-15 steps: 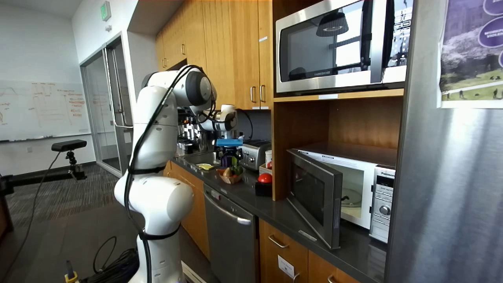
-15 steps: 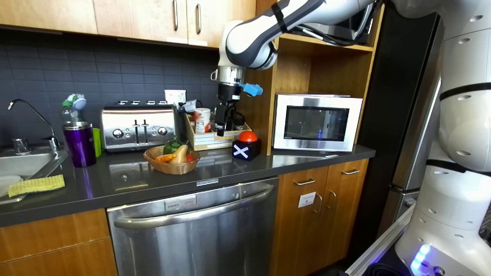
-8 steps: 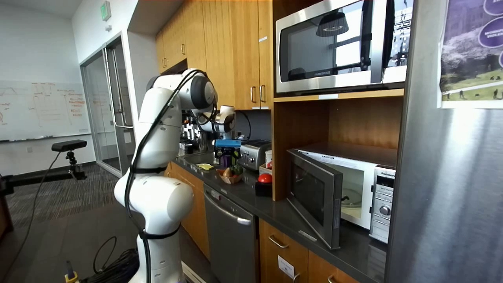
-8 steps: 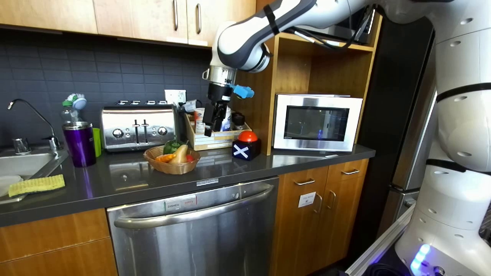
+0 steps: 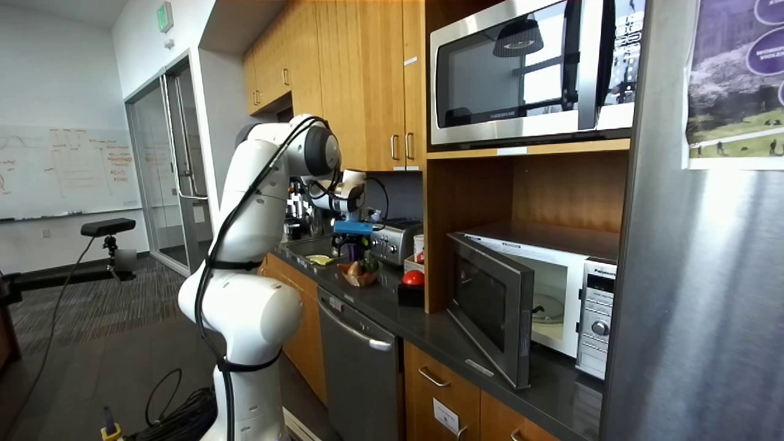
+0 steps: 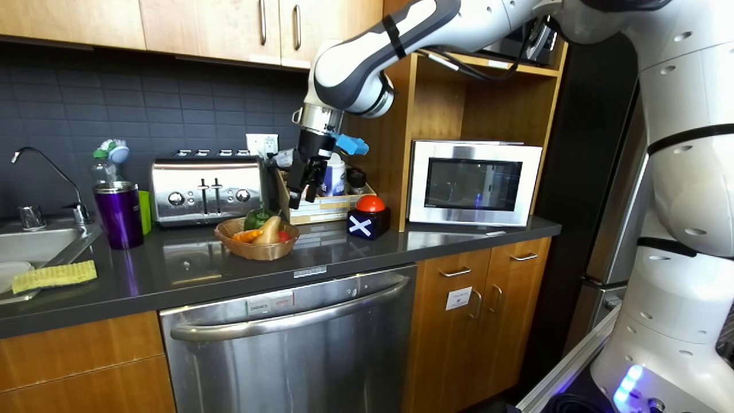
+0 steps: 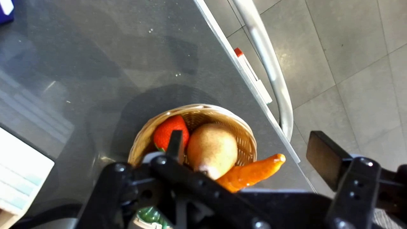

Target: Remove the pear from the basket

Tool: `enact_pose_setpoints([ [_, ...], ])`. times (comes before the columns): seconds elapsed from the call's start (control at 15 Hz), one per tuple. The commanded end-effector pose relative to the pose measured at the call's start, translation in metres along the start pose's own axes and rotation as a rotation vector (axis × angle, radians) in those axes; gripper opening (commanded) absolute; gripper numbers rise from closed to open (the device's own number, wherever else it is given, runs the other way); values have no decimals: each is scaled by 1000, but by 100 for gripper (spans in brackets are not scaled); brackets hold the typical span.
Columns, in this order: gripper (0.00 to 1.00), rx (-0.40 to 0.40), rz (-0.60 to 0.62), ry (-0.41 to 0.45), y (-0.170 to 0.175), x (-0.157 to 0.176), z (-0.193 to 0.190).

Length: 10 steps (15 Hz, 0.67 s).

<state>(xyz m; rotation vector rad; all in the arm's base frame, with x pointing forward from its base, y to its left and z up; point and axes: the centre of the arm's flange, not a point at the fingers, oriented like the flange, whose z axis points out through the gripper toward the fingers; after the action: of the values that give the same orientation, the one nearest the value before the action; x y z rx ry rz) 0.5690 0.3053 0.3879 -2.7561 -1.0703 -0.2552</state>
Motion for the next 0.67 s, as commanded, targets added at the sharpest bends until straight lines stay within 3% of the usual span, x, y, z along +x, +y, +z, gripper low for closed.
enact_pose_setpoints([
  [0.0,100,39,-16,44,-2,21,6],
  [0.6,100,54,-53,69,0,53,32],
])
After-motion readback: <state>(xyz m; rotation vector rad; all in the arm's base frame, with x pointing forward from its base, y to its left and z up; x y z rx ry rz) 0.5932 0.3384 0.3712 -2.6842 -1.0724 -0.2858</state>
